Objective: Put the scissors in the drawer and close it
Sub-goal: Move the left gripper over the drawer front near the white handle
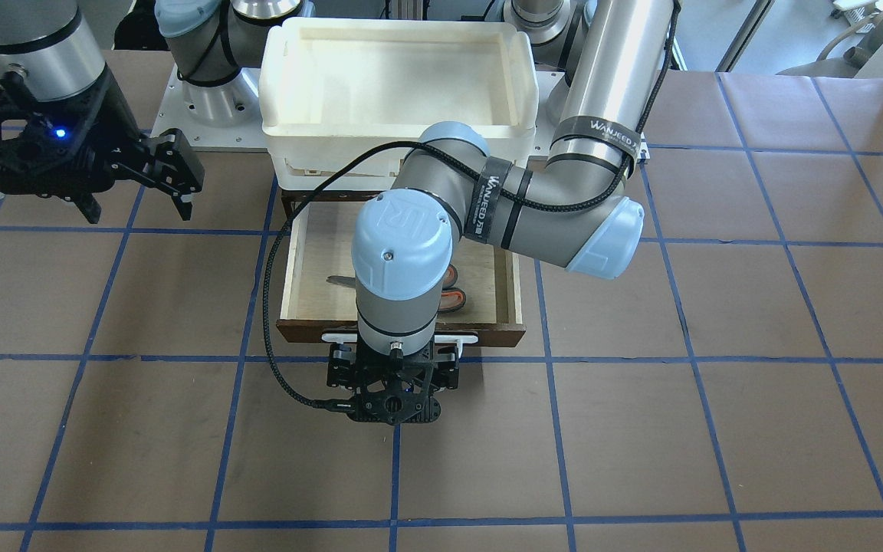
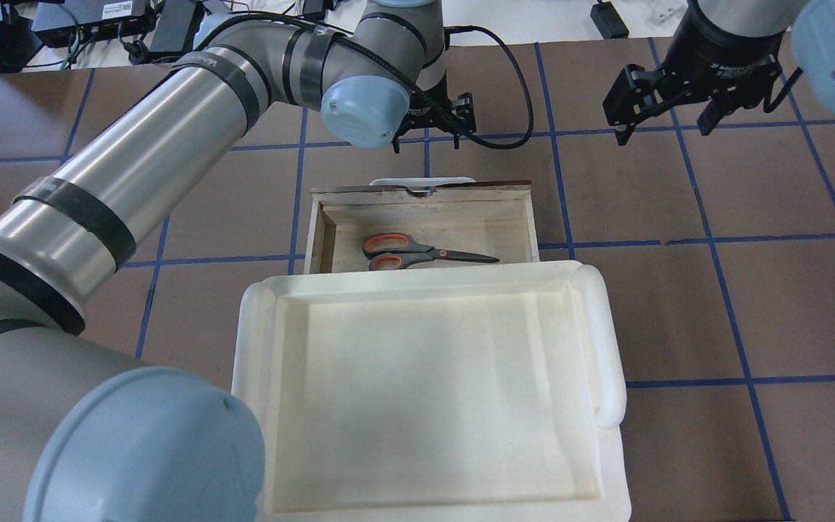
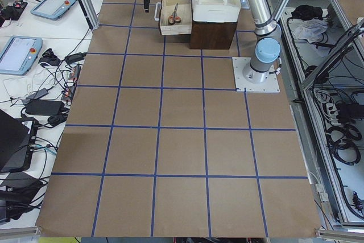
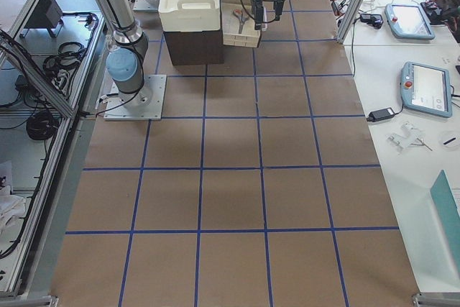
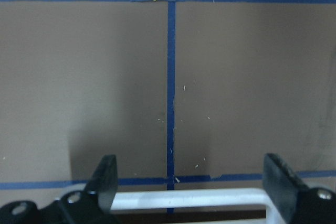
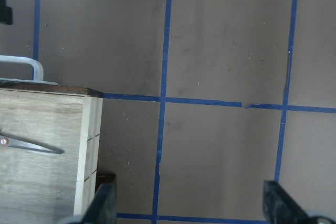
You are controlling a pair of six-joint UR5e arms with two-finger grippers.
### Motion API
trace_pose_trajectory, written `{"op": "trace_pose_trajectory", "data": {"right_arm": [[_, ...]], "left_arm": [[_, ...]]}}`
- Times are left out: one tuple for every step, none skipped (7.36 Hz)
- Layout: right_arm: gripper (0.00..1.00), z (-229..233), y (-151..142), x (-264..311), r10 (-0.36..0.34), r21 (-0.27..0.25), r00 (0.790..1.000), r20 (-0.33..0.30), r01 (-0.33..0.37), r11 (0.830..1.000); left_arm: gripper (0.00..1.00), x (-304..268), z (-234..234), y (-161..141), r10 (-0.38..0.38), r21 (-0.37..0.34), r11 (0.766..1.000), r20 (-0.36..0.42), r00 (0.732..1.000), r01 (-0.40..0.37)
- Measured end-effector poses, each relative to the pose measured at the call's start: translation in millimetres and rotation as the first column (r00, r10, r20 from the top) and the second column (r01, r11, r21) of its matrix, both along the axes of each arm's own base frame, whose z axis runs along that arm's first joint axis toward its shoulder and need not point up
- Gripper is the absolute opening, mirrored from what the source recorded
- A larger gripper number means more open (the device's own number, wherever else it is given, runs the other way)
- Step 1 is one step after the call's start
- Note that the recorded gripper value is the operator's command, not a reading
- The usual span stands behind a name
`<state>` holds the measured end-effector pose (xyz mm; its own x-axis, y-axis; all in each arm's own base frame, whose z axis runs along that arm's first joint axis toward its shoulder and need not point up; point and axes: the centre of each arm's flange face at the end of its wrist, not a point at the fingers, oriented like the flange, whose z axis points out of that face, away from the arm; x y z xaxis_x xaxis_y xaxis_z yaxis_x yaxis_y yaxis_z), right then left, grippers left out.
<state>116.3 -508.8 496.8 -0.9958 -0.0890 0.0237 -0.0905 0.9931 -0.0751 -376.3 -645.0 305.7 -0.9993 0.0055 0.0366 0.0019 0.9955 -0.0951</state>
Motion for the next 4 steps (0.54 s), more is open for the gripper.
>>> {"op": "trace_pose_trajectory", "data": {"right_arm": [[1.0,-1,3,7,0.005,0.002,1.0,-0.001,-0.005,1.0],[1.0,-4,6,10,0.006,0.009,1.0,-0.004,-0.006,1.0],[1.0,-7,8,11,0.008,0.016,1.0,-0.006,-0.007,1.0],[1.0,-11,9,11,0.008,0.024,1.0,-0.011,-0.008,1.0]], "left_arm": [[1.0,-1,-16,-5,-0.005,0.003,1.0,0.01,1.0,0.005],[1.0,-3,-29,-8,-0.009,0.011,1.0,0.017,1.0,0.009],[1.0,-3,-41,-11,-0.013,0.024,1.0,0.023,1.0,0.013],[1.0,-4,-55,-12,-0.016,0.041,0.999,0.029,0.999,0.014]]}}
